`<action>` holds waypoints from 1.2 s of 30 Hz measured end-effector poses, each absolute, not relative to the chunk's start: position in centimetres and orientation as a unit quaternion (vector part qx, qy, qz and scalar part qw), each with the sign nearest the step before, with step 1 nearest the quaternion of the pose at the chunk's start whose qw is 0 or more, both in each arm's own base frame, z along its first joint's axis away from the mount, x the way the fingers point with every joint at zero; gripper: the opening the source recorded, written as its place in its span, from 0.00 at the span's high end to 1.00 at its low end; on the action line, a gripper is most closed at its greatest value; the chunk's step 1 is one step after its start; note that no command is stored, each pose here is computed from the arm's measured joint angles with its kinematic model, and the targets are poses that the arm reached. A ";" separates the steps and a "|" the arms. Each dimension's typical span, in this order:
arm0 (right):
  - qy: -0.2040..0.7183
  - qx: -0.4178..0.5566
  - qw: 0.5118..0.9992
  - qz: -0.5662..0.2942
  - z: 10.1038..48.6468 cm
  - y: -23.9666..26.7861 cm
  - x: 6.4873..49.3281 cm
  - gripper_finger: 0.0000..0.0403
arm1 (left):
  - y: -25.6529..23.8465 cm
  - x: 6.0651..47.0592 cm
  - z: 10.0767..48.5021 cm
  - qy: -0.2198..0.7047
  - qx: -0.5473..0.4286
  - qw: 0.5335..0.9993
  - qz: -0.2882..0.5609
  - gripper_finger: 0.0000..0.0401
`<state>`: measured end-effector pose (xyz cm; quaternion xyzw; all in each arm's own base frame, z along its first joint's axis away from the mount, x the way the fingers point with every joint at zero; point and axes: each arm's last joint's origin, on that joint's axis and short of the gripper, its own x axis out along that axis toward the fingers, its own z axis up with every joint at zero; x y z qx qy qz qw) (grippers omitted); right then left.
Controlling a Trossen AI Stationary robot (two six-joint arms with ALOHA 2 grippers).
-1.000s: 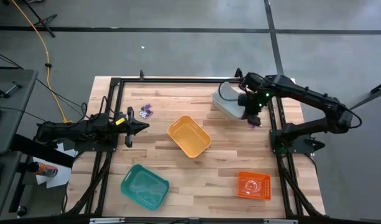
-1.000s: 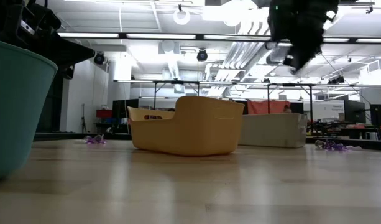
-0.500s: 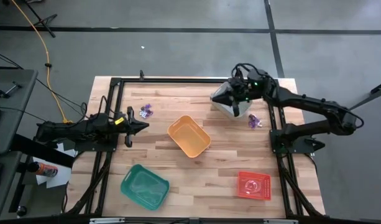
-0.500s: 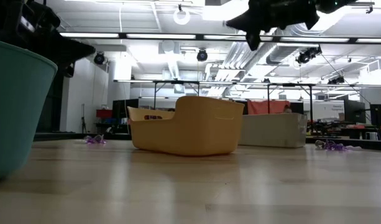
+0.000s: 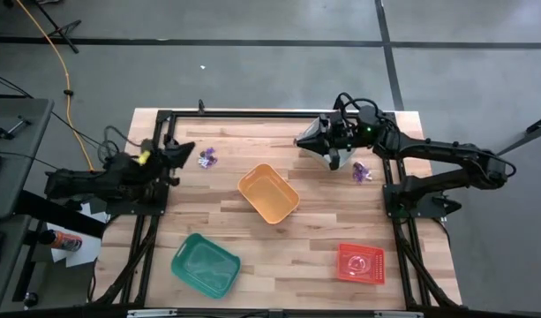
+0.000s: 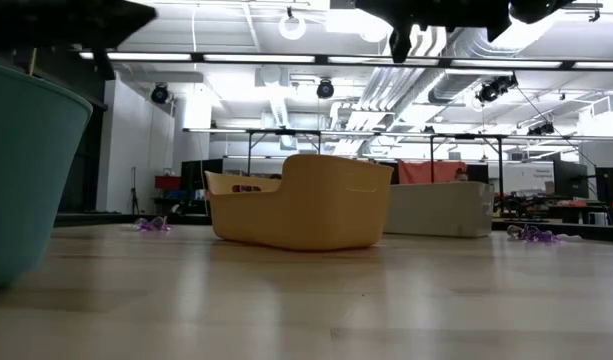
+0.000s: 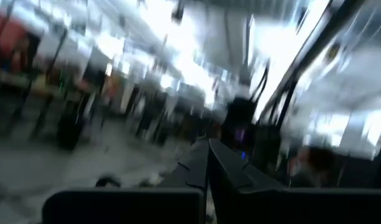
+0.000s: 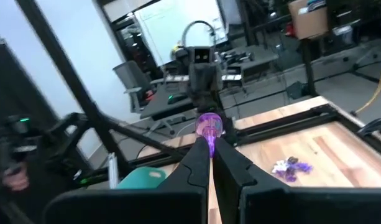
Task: Sort Halloween decoration
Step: Put the purple witch hat toy into the white bin
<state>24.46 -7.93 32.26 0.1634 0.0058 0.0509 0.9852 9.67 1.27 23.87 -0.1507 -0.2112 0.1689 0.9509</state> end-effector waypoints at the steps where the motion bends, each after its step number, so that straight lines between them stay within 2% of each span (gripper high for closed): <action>1: 0.003 0.163 0.986 0.046 32.3 -7.9 24.5 1.00 | 1.3 10.3 24.5 -0.191 -0.152 0.955 0.170 1.00; 4: -0.005 0.161 0.986 0.031 32.5 -7.9 24.5 1.00 | 1.6 12.8 26.8 -0.149 -0.142 0.961 0.184 1.00; 8: -0.017 0.135 0.990 0.027 32.7 -7.9 24.5 1.00 | 2.0 16.5 31.0 -0.120 -0.074 0.974 0.176 1.00; 13: -0.019 0.090 0.995 0.035 32.7 -7.4 24.7 1.00 | 1.7 19.7 35.4 -0.095 -0.006 0.994 0.057 1.00; 18: -0.017 0.046 0.997 0.052 32.7 -6.6 24.9 1.00 | 1.1 20.9 36.5 -0.074 0.002 0.996 -0.047 1.00; 28: -0.015 0.036 0.997 0.060 32.6 -6.2 25.0 1.00 | 1.6 21.7 35.9 -0.057 -0.021 0.998 0.019 1.00; 31: -0.016 0.062 0.997 0.050 32.7 -6.2 25.0 1.00 | 1.7 21.6 35.9 -0.058 -0.022 0.997 0.038 1.00; 34: -0.004 0.115 0.992 -0.044 32.7 -7.1 25.0 1.00 | 1.8 21.6 35.9 -0.059 -0.023 0.996 0.062 1.00; 36: 0.046 0.125 0.984 -0.122 33.1 -8.4 24.8 1.00 | 2.0 21.6 35.9 -0.060 -0.025 0.994 0.092 1.00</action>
